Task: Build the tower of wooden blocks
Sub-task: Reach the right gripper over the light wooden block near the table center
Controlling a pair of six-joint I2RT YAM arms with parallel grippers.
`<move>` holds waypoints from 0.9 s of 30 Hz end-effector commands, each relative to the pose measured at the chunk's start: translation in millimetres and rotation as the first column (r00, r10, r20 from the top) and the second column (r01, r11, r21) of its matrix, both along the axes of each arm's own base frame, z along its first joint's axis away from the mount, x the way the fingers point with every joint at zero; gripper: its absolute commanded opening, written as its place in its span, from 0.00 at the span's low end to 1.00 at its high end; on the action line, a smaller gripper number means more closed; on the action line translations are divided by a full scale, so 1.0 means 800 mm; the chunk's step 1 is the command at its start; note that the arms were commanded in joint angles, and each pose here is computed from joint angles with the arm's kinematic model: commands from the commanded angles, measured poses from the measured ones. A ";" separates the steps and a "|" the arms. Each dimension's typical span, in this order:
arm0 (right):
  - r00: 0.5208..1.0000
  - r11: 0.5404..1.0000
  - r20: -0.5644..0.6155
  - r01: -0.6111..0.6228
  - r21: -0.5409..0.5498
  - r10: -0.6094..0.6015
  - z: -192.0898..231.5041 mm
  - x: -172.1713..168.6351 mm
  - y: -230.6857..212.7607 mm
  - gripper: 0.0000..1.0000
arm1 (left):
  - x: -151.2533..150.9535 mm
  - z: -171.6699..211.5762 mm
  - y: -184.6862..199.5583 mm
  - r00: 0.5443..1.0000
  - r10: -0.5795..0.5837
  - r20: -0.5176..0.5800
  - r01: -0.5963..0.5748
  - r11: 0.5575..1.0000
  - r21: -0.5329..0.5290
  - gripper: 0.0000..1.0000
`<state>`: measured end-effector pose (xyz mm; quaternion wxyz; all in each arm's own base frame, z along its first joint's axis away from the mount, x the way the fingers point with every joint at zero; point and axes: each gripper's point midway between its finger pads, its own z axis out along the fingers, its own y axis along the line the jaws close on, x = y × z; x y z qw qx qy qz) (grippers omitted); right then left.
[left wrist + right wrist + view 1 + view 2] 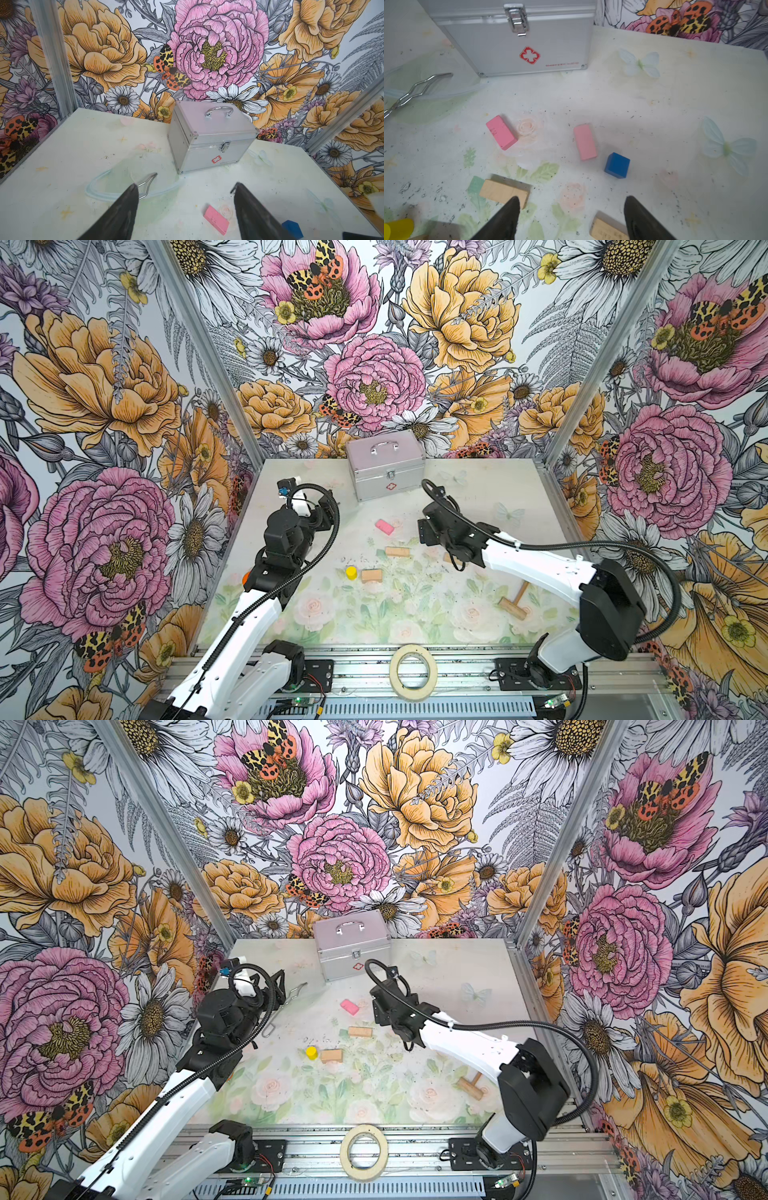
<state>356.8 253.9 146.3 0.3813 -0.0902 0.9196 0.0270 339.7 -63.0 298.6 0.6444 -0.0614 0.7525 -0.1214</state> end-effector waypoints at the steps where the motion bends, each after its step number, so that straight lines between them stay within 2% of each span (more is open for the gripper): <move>1: 0.995 1.000 -0.097 -0.016 -0.023 0.014 -0.029 -0.005 0.036 0.80 | -0.006 -0.010 0.009 0.999 0.038 -0.034 -0.036 0.999 0.040 0.74; 5: 0.987 1.000 -0.159 -0.015 0.014 0.017 -0.054 -0.001 0.067 0.81 | -0.009 -0.022 0.025 0.993 0.105 -0.058 -0.100 0.991 0.086 0.74; 7: 0.984 0.999 -0.180 -0.005 0.034 0.011 -0.062 -0.001 0.078 0.85 | -0.010 -0.021 0.027 0.992 0.113 -0.055 -0.107 0.990 0.092 0.75; 10: 0.980 0.999 -0.198 -0.007 0.052 0.018 -0.070 -0.003 0.095 0.86 | -0.010 -0.021 0.025 0.993 0.104 -0.050 -0.099 0.991 0.089 0.76; 11: 0.978 0.998 -0.208 -0.008 0.057 0.020 -0.075 -0.005 0.100 0.91 | -0.010 -0.022 0.024 0.994 0.097 -0.049 -0.093 0.992 0.089 0.76; 16: 0.965 0.996 -0.260 0.017 0.082 0.005 -0.097 -0.011 0.112 0.92 | -0.010 -0.024 0.022 0.995 0.089 -0.055 -0.083 0.992 0.091 0.77; 18: 0.960 0.995 -0.279 0.034 0.089 -0.008 -0.105 -0.014 0.113 0.99 | -0.010 -0.024 0.022 0.995 0.089 -0.054 -0.084 0.992 0.093 0.76; 27: 0.954 0.996 -0.295 0.076 0.047 -0.059 -0.124 -0.016 0.112 0.99 | -0.012 -0.027 0.025 0.994 0.096 -0.049 -0.091 0.991 0.102 0.76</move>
